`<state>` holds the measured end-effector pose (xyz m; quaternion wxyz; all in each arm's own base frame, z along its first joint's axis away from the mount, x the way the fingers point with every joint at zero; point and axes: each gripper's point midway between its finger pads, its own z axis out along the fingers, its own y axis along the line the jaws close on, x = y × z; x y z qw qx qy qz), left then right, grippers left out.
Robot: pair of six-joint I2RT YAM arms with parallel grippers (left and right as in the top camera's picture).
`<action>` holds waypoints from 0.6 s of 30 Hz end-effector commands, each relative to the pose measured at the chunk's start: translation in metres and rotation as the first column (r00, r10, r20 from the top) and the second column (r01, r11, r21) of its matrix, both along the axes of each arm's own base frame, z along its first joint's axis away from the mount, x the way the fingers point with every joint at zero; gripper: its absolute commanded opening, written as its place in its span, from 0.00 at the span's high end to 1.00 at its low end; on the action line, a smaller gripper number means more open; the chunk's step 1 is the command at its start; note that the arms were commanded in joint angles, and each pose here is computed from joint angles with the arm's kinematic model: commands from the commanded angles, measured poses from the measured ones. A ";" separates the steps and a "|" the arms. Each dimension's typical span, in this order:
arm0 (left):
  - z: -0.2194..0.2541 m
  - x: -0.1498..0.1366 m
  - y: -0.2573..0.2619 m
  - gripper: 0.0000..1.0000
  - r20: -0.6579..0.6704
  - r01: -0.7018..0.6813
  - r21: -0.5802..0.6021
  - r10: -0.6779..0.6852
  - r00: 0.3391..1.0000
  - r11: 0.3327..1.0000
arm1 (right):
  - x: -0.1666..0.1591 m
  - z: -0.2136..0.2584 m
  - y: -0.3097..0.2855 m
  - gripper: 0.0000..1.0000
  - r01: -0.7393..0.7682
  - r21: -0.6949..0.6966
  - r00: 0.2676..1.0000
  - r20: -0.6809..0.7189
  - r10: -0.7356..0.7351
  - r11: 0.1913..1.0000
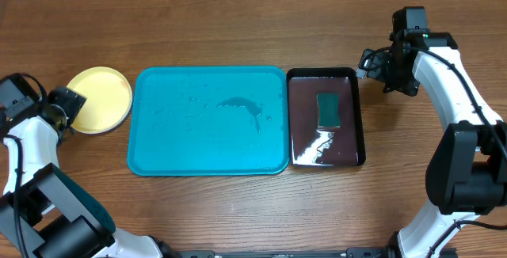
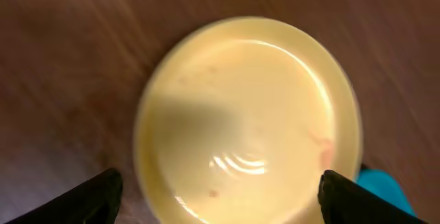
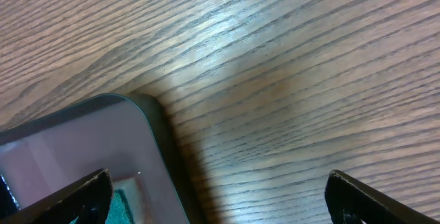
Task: Clean dirty plates on tray and stack at the side
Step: 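Release the yellow plate and raise the left gripper beside the stack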
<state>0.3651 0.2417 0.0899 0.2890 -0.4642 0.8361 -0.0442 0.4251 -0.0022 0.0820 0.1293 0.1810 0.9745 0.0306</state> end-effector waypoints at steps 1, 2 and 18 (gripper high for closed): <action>0.014 0.029 -0.043 0.04 0.104 0.212 -0.069 -0.204 0.973 0.975 | 0.005 0.004 -0.002 0.00 0.008 -0.001 1.000 0.017 -0.008 1.000; 0.015 0.033 -0.051 0.04 0.108 0.236 -0.073 -0.228 0.968 0.969 | 0.005 0.004 -0.002 0.00 0.008 -0.001 1.000 0.017 -0.008 1.000; 0.012 0.062 -0.156 0.00 0.083 0.495 -0.066 -0.489 0.868 0.867 | 0.005 0.004 -0.002 0.00 0.008 -0.001 1.000 0.017 -0.008 1.000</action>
